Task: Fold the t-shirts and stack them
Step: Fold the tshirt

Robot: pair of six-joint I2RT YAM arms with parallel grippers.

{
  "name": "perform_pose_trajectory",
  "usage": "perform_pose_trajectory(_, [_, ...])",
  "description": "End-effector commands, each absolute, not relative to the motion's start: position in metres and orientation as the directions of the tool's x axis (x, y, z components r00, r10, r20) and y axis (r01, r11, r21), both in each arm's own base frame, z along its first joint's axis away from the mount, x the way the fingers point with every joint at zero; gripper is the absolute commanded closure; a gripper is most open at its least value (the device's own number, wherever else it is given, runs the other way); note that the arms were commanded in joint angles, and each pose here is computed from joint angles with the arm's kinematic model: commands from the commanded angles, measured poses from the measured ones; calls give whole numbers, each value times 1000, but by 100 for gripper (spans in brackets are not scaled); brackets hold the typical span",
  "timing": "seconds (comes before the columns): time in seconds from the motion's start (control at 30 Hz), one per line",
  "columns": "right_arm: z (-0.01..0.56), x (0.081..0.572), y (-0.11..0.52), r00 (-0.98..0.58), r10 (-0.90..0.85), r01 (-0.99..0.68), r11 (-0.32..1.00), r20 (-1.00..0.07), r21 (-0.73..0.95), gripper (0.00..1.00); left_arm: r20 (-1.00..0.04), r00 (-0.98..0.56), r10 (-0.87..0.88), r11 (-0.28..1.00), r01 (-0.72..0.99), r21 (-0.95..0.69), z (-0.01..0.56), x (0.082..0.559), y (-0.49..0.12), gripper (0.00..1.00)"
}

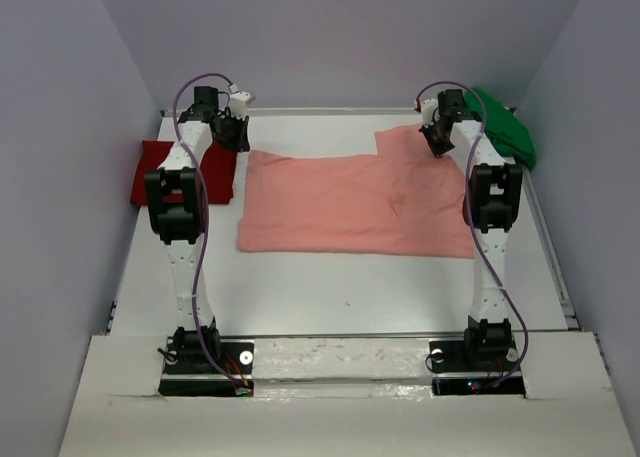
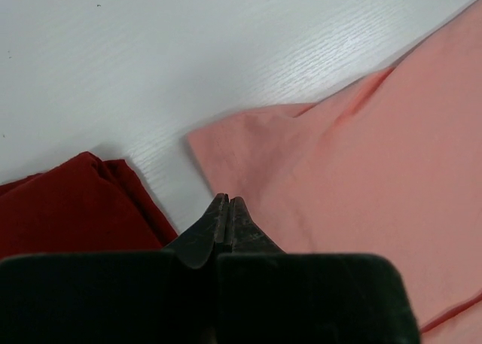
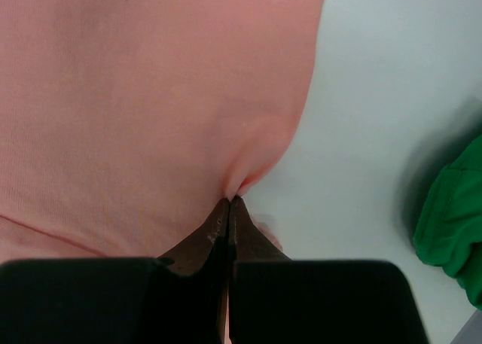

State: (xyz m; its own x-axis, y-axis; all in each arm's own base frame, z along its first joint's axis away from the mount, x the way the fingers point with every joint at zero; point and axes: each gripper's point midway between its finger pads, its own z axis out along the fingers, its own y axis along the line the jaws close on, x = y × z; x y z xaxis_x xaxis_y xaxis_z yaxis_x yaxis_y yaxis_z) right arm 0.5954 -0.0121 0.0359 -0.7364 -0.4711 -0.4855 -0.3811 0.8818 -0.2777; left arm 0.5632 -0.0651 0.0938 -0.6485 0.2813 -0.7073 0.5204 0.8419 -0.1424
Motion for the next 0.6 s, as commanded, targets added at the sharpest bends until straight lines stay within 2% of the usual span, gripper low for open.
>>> perform_pose_trajectory(0.0, [72, 588, -21, -729, -472, -363, 881, -496, -304, 100, -747, -599, 288, 825, 551, -123, 127, 557, -70, 100])
perform_pose_trajectory(0.27, [76, 586, -20, -723, -474, -367, 880, -503, -302, 100, -730, -622, 284, 841, 527, -122, 113, 560, -66, 100])
perform_pose_trajectory(0.3, [74, 585, -20, -725, -473, -368, 880, -501, -299, 100, -729, -625, 280, 843, 524, -125, 110, 561, -66, 97])
perform_pose_trajectory(0.37, [69, 585, -20, -727, -479, -376, 877, -492, -298, 100, -722, -635, 275, 841, 523, -140, 101, 563, -68, 84])
perform_pose_trajectory(0.47, [65, 585, -21, -729, -484, -380, 874, -484, -302, 100, -724, -635, 270, 835, 529, -151, 96, 569, -70, 80])
perform_pose_trajectory(0.53, [61, 586, -22, -732, -488, -382, 872, -476, -306, 100, -725, -636, 266, 835, 528, -157, 94, 573, -71, 68])
perform_pose_trajectory(0.57, [60, 585, -22, -732, -489, -385, 871, -474, -304, 100, -726, -635, 264, 834, 529, -159, 93, 576, -72, 68])
